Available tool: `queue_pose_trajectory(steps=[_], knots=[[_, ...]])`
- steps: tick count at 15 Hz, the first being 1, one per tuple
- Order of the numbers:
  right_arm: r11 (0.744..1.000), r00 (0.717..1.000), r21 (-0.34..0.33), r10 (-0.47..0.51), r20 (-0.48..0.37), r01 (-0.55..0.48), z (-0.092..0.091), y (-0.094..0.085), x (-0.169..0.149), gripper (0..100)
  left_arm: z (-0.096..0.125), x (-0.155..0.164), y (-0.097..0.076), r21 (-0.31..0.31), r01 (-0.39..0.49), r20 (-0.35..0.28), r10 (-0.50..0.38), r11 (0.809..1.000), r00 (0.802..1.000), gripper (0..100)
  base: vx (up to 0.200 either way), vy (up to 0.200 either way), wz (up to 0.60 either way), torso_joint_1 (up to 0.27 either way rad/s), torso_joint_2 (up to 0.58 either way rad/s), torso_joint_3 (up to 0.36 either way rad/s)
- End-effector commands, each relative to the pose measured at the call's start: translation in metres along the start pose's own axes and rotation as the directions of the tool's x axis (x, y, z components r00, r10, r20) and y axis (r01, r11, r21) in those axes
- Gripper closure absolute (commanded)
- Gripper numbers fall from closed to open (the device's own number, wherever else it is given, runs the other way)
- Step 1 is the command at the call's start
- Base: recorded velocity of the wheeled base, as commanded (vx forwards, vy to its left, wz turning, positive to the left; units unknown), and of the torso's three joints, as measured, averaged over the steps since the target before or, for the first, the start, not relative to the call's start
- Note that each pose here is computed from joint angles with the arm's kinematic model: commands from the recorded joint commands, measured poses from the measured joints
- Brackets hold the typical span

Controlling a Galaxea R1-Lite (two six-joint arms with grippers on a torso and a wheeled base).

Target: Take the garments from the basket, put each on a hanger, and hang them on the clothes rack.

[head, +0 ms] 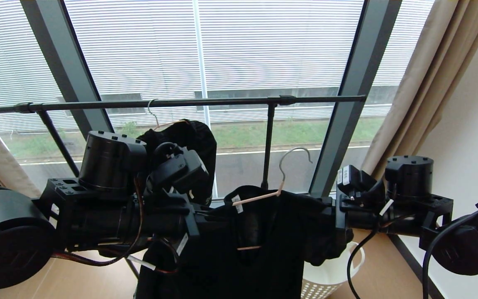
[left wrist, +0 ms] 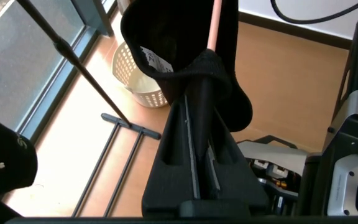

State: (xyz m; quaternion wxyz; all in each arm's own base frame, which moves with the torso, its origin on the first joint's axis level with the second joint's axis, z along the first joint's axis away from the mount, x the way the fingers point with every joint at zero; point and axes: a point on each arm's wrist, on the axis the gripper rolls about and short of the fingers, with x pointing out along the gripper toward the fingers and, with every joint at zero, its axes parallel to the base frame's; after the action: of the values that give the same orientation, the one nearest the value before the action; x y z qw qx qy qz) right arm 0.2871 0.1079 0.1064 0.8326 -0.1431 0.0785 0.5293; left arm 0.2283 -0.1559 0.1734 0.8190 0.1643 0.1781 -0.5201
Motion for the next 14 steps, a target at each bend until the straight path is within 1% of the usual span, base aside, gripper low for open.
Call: queue_pose_trajectory(steps=[1,2,3,5,6,7,8,10,14], knots=[[1.000,1.000,0.003,-0.008,-0.005,0.008,-0.001,-0.001,0.000,100,0.002,-0.004,-0.001,0.004,-0.004,0.009,0.004,1.000,1.000,100,0.000,0.000,0.00,0.000,0.00,0.000],[1.000,1.000,0.004,-0.009,-0.006,0.009,-0.002,-0.001,0.000,100,0.002,-0.004,-0.001,0.004,-0.006,0.010,0.006,1.000,1.000,100,0.000,0.000,0.00,0.000,0.00,0.000],[1.000,1.000,0.002,-0.009,-0.005,0.009,-0.001,-0.001,-0.001,0,0.002,-0.006,-0.002,0.002,-0.007,0.012,0.007,1.000,1.000,100,0.000,0.000,0.00,0.000,0.00,0.000],[1.000,1.000,0.001,-0.018,-0.005,0.018,-0.001,-0.003,-0.002,0,0.002,-0.010,-0.003,0.004,-0.012,0.018,0.012,1.000,1.000,100,0.000,0.000,0.00,0.000,0.00,0.000],[0.999,0.999,0.007,-0.042,-0.009,0.042,-0.004,-0.008,-0.007,0,0.002,-0.014,-0.003,0.002,-0.022,0.023,0.022,1.000,0.999,100,0.000,0.000,0.00,0.000,0.00,0.000],[0.999,0.999,0.007,-0.042,-0.009,0.042,-0.004,-0.008,-0.007,0,0.002,-0.014,-0.003,0.002,-0.022,0.023,0.022,1.000,0.999,100,0.000,0.000,0.00,0.000,0.00,0.000],[0.997,0.997,0.007,-0.073,-0.008,0.073,-0.005,-0.015,-0.013,0,0.000,-0.024,-0.003,-0.002,-0.042,0.030,0.042,0.999,0.999,100,0.000,0.000,0.00,0.000,0.00,0.000],[0.995,0.995,-0.013,-0.096,0.002,0.096,-0.002,-0.019,-0.021,0,-0.004,-0.034,-0.003,-0.011,-0.063,0.034,0.063,0.998,0.997,100,0.000,0.000,0.00,0.000,0.00,0.000],[0.994,0.994,-0.018,-0.111,0.003,0.111,-0.003,-0.021,-0.025,0,-0.010,-0.051,-0.006,-0.019,-0.097,0.045,0.097,0.995,0.994,100,0.000,0.000,0.00,0.000,0.00,0.000]])
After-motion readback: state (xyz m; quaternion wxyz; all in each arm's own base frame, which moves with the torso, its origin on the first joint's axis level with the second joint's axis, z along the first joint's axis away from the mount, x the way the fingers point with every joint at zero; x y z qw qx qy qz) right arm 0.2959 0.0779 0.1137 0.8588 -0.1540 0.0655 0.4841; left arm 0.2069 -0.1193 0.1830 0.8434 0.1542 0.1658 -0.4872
